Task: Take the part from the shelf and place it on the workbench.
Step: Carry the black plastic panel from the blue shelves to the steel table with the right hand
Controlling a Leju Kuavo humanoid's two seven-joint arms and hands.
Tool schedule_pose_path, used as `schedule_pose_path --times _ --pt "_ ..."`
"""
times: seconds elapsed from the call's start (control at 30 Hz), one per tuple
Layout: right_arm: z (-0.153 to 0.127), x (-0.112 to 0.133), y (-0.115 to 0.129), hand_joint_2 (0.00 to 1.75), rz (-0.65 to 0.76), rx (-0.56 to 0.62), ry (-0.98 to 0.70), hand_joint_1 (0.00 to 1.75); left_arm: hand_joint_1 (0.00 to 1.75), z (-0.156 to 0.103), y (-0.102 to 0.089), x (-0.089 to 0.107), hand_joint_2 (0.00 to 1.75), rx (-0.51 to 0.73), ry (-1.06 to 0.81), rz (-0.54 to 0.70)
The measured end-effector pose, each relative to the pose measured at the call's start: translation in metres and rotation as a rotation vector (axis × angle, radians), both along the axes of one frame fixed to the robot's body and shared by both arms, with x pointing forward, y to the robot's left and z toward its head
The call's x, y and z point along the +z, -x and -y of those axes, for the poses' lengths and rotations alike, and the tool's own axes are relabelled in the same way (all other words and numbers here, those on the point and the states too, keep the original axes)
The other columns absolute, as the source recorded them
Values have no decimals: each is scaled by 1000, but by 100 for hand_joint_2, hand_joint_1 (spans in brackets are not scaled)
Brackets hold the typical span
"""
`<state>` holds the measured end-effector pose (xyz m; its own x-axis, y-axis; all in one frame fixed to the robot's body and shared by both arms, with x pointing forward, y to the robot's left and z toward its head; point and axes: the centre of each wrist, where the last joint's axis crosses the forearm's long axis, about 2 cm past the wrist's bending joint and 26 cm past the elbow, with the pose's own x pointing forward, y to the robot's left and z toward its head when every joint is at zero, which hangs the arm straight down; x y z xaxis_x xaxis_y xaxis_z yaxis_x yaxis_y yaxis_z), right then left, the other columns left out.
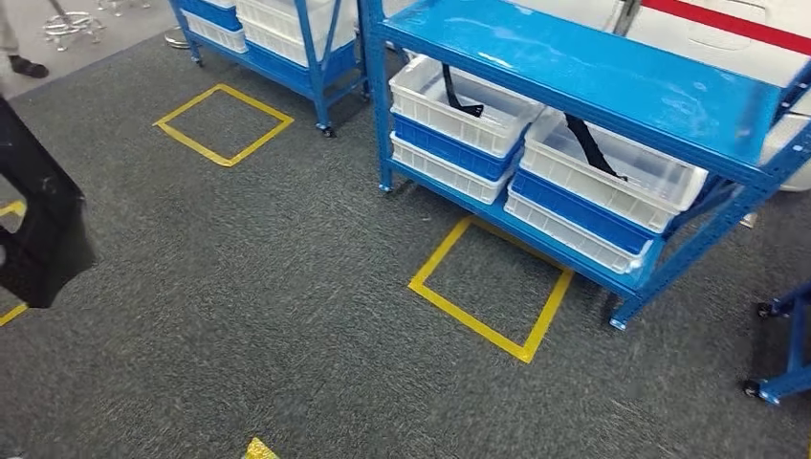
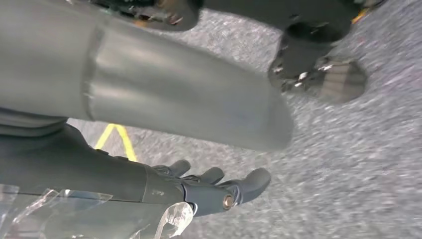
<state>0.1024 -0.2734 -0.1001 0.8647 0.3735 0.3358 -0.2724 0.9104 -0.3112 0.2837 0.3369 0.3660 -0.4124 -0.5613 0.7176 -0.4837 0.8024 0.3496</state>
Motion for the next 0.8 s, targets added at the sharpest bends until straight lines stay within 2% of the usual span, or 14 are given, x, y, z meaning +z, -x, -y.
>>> schedule_pose_path --times 0.5,0.8 --pt "-1 0 -1 0 -7 8 -23 0 175 -1 -3 7 175 -144 32 -50" --pt "-4 0 0 0 -14 -7 -39 0 175 -6 -3 9 175 -160 24 -52"
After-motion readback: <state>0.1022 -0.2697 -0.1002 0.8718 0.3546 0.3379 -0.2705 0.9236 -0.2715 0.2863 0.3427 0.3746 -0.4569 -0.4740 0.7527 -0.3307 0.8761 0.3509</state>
